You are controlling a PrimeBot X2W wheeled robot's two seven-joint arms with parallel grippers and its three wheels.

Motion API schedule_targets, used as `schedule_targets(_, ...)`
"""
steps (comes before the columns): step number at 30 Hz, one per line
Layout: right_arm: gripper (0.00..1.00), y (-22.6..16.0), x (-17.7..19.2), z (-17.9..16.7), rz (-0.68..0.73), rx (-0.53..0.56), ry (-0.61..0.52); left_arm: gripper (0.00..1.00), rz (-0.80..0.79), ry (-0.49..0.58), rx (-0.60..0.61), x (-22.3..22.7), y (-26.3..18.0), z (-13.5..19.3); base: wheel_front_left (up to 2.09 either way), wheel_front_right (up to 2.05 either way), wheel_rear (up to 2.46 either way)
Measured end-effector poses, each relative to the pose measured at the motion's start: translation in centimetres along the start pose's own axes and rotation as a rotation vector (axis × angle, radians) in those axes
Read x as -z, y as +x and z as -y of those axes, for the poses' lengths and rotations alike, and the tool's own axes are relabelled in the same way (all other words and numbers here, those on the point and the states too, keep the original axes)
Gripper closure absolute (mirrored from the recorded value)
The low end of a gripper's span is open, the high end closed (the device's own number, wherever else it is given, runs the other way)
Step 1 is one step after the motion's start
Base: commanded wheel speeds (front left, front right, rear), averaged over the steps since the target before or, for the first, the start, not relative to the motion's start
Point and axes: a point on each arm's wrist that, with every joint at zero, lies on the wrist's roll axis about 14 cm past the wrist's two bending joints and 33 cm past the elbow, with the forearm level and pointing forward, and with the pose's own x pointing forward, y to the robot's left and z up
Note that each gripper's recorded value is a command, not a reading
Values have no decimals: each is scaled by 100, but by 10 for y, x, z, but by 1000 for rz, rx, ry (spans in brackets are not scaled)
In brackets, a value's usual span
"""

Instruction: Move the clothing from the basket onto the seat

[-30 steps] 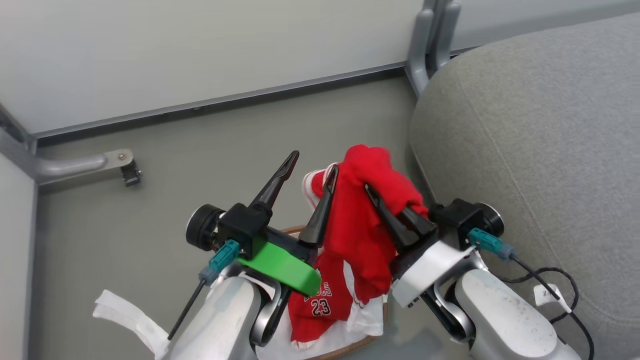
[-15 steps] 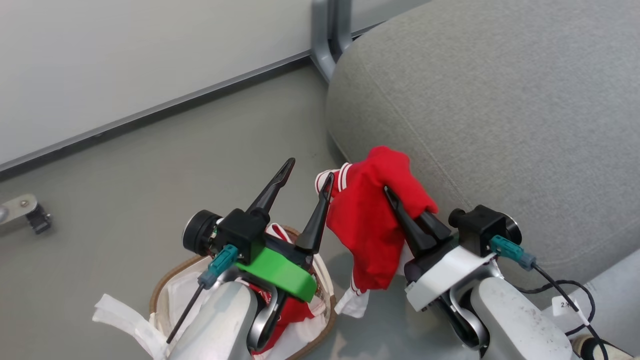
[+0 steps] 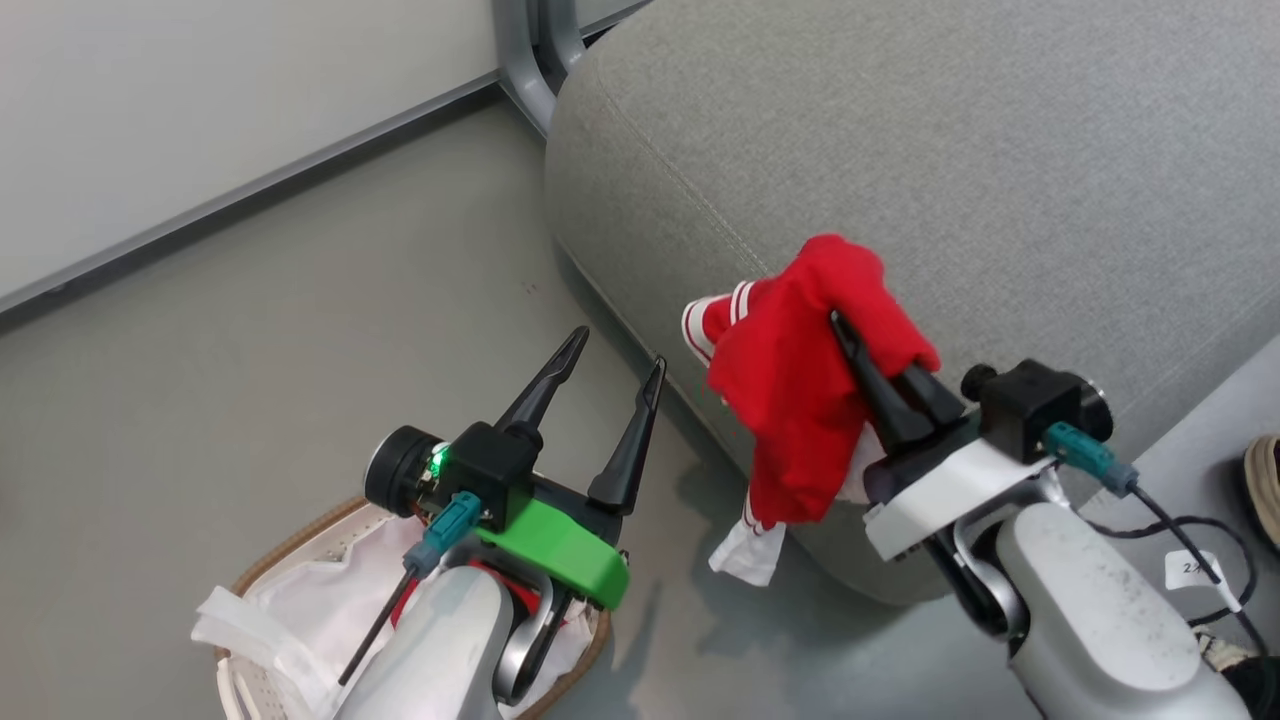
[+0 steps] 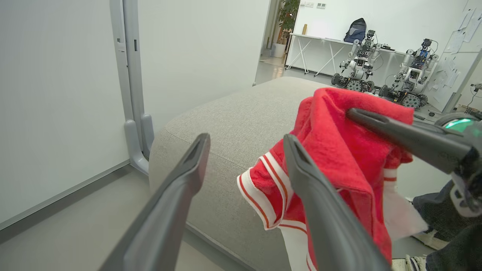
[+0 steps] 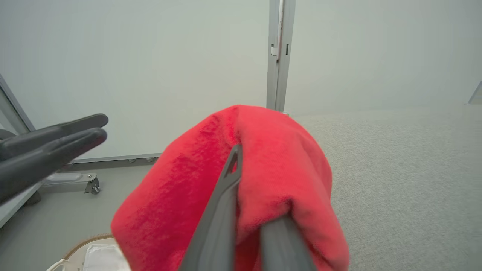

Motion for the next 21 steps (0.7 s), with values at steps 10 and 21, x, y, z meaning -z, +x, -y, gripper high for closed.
schedule_targets(10,100,54,-38,70,13,29,-309,0,-57,-25,-14,33,4,-26,0,0,0)
schedule_targets(21,100,116,-27,132,-97,90,-510,0,-116,-44,-79,71,-8,-79,0,0,0)
